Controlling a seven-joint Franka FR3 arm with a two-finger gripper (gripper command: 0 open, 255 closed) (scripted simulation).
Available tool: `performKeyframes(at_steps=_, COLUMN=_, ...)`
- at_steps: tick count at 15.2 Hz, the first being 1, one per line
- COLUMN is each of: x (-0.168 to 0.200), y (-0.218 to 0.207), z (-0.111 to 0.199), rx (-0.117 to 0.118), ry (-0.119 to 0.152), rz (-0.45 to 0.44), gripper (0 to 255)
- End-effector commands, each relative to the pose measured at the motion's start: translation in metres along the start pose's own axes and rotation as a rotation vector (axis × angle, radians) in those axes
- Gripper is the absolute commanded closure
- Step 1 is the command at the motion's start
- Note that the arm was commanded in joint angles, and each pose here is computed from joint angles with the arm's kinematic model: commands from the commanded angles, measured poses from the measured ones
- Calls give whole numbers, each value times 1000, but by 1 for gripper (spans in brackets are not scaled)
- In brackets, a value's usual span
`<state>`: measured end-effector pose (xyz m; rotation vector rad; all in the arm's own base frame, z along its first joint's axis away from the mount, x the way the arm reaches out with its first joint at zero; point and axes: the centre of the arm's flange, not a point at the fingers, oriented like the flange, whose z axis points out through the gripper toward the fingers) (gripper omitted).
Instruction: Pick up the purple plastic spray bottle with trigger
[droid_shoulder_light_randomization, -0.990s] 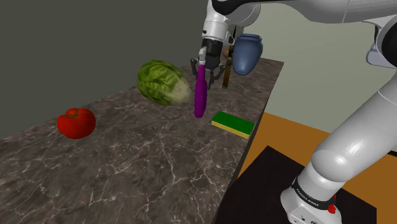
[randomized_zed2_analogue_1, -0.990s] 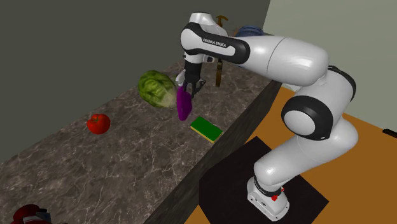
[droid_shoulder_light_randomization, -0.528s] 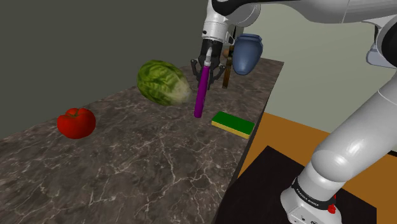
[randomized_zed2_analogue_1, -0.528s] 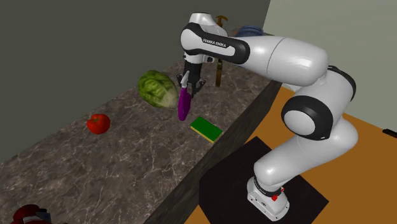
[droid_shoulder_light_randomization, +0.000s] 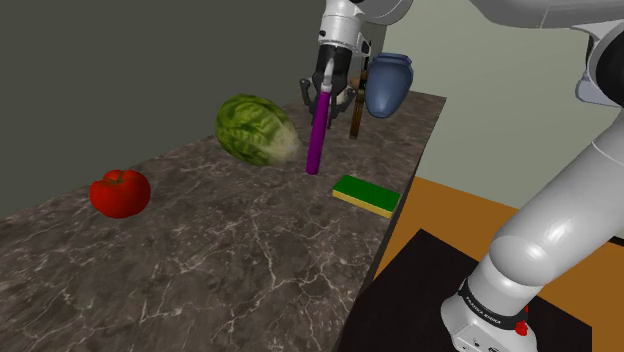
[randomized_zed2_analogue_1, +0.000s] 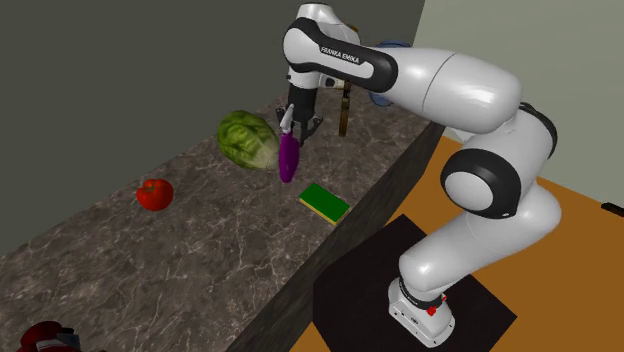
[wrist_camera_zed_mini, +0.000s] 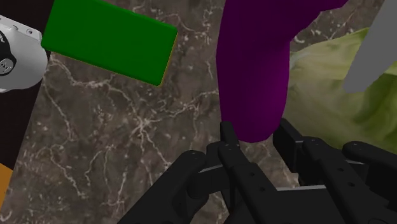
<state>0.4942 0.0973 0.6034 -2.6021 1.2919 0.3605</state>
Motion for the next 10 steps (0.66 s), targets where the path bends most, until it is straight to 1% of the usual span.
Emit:
performKeyframes(at_steps=1, x=-3, y=0, z=-10, rx=0, ry=0, rz=0, gripper=255)
performKeyframes(at_steps=8, x=-14, y=-3, z=-45, rx=0, ry=0, rz=0, gripper=255)
performKeyframes(at_steps=10, x=-15, y=-3, z=-46, rx=0, ry=0, rz=0, gripper=255)
